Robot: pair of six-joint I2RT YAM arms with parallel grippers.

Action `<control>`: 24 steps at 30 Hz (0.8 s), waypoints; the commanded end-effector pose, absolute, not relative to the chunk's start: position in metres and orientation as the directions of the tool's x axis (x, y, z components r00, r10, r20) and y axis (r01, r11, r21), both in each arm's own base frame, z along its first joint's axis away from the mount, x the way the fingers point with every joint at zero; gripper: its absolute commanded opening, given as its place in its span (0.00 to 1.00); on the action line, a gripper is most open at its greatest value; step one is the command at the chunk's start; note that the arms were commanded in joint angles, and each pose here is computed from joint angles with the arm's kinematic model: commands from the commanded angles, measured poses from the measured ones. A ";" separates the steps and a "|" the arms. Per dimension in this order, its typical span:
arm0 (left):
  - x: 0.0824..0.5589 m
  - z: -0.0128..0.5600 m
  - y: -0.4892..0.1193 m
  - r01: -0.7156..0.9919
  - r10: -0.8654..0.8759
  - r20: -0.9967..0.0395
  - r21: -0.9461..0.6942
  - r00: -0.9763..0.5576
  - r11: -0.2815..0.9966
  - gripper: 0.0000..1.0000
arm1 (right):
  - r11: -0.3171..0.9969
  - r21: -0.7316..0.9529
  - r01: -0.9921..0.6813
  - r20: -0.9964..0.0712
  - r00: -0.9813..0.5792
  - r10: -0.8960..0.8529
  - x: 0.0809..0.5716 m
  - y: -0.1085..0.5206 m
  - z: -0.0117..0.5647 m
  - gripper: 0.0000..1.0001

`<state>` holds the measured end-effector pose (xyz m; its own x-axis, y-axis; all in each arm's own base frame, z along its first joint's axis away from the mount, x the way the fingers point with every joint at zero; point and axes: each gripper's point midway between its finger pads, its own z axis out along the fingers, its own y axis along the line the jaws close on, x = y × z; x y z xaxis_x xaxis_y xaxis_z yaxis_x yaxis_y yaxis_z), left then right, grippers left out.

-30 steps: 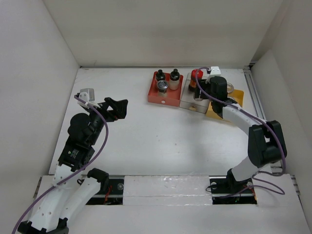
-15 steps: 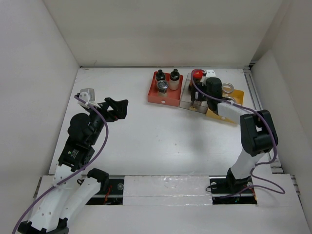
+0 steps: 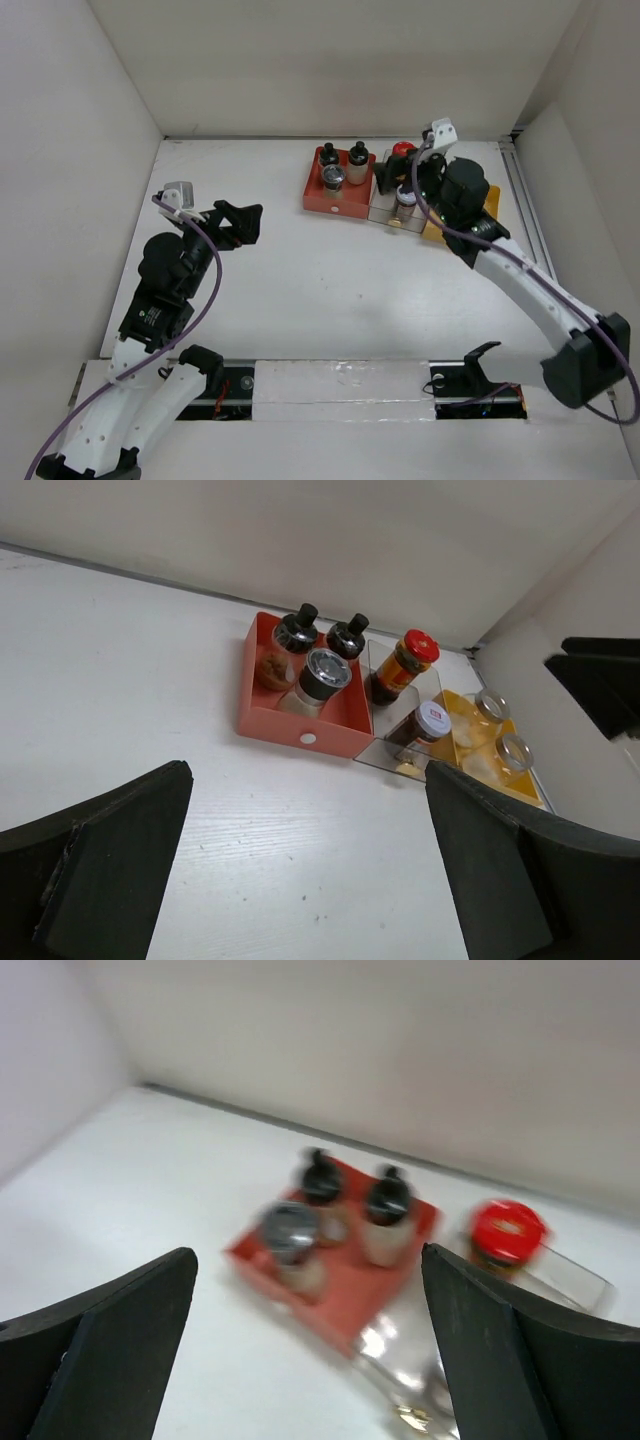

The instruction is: Organize the condiment bottles

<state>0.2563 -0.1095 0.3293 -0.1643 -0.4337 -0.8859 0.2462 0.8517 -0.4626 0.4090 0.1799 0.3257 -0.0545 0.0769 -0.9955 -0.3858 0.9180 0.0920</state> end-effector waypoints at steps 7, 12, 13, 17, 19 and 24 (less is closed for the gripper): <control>0.242 0.369 -0.100 0.288 -0.487 -0.872 -0.479 -0.049 0.829 1.00 | 0.520 0.075 -0.851 -0.994 -0.103 -0.026 0.254 0.291 0.297 0.92; 0.235 0.379 -0.095 0.297 -0.503 -0.864 -0.482 -0.009 0.824 1.00 | 0.432 0.138 -0.891 -0.964 -0.221 -0.148 0.205 0.325 0.232 0.28; 0.236 0.379 -0.093 0.288 -0.504 -0.864 -0.484 -0.004 0.826 1.00 | 0.429 0.137 -0.893 -0.962 -0.224 -0.159 0.202 0.329 0.224 0.20; 0.233 0.380 -0.090 0.285 -0.516 -0.856 -0.493 0.006 0.822 1.00 | 0.442 0.141 -0.886 -0.957 -0.236 -0.169 0.195 0.343 0.202 0.00; 0.233 0.380 -0.088 0.276 -0.517 -0.856 -0.495 0.011 0.824 1.00 | 0.461 0.150 -0.875 -0.943 -0.267 -0.201 0.197 0.347 0.180 0.00; 0.231 0.382 -0.087 0.280 -0.520 -0.854 -0.495 0.018 0.822 1.00 | 0.480 0.138 -0.866 -0.940 -0.268 -0.213 0.194 0.357 0.170 0.01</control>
<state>0.2354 -0.0925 0.3591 -0.0485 -0.4880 -0.8715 0.2591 0.8365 -0.4828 0.1873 0.3455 0.1491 -0.3106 -0.2968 -0.9030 -0.8752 0.4600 0.1499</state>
